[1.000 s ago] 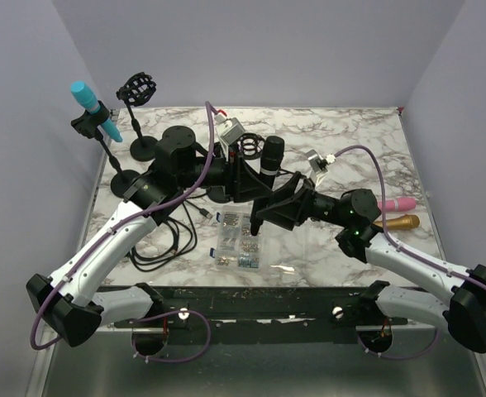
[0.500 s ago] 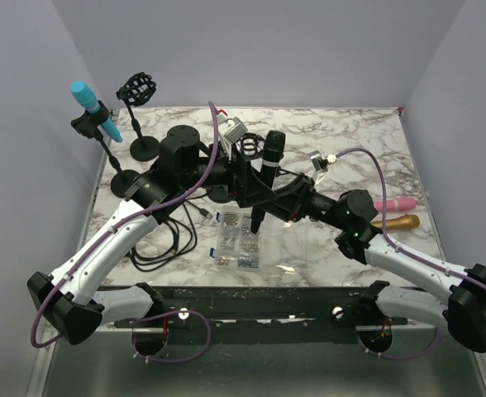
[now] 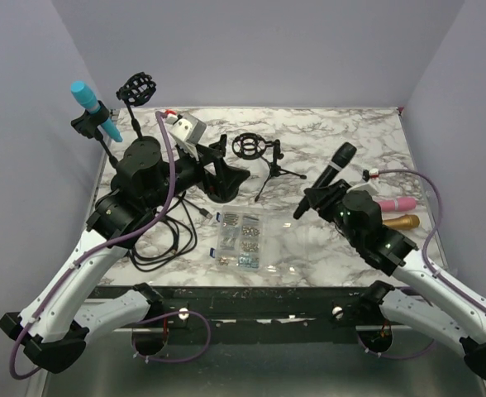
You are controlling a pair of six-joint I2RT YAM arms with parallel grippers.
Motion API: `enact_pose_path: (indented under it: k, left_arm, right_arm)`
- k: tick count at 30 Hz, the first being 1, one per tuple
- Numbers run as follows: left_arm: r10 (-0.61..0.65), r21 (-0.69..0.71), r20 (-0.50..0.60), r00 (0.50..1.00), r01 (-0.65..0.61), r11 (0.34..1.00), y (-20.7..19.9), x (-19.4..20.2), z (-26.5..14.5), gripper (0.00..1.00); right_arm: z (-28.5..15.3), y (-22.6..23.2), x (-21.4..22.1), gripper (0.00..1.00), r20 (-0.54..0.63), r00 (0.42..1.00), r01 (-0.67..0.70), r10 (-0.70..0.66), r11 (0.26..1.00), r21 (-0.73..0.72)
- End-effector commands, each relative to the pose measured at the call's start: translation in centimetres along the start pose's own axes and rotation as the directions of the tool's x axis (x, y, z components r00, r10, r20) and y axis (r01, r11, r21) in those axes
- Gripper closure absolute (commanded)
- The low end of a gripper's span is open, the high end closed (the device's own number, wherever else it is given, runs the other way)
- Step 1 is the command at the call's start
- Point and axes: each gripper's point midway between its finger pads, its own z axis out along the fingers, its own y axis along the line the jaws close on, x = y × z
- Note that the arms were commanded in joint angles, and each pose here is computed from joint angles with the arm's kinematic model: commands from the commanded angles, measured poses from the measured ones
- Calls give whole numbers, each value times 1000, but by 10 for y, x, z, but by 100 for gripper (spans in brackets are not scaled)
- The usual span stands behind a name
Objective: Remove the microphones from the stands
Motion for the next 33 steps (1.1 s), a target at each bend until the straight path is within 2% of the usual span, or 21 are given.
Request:
enact_pose_path:
  k: [1,4,7,11,15,18,20,25,27,30,33]
  left_arm:
    - [28,-111,40,999,-24,994,21,-3,-1,1]
    - [18,-112,26,1000,-15,994,22,-1,2,1]
    - [9,-95,13,1000,-8,995,19,1,4,2]
    - [12,-114,12,1000,-10,993,24,3,5,1]
    - [8,-113,3,1000,-8,994,24,6,9,2]
    - [10,-117,0,1000,-10,993,26,6,10,1]
    - [15,-133,2,1000,-14,991,29,6,8,1]
    - [18,-136,18,1000,-15,991,29,5,7,1]
    - [16,-127,22,1000,-13,992,28,6,7,2]
    - [14,-124,20,1000,-11,992,27,5,7,1]
    - [14,-123,26,1000,-11,992,27,5,6,1]
  right_arm:
    - [-36,-117,-31,100,154,981,8,-116,821,571]
    - [-44,-146,-32,100,88,987,33,-134,705,709]
    - [-42,-171,-33,99,63,995,3,-78,654,756]
    - [-49,-198,-48,99,125,992,-79,-32,616,784]
    - [-60,-221,-55,99,156,987,-118,-28,532,838]
    - [-73,-234,-60,99,230,972,-188,-38,454,871]
    - [-87,-246,-61,99,295,954,-256,-45,380,889]
    - [-125,-276,-47,99,344,936,-330,-69,161,930]
    - [-131,-281,-41,99,355,932,-343,-66,145,928]
    - [-124,-286,-31,99,370,929,-360,-16,197,912]
    - [-119,-289,-22,99,392,919,-391,34,193,900]
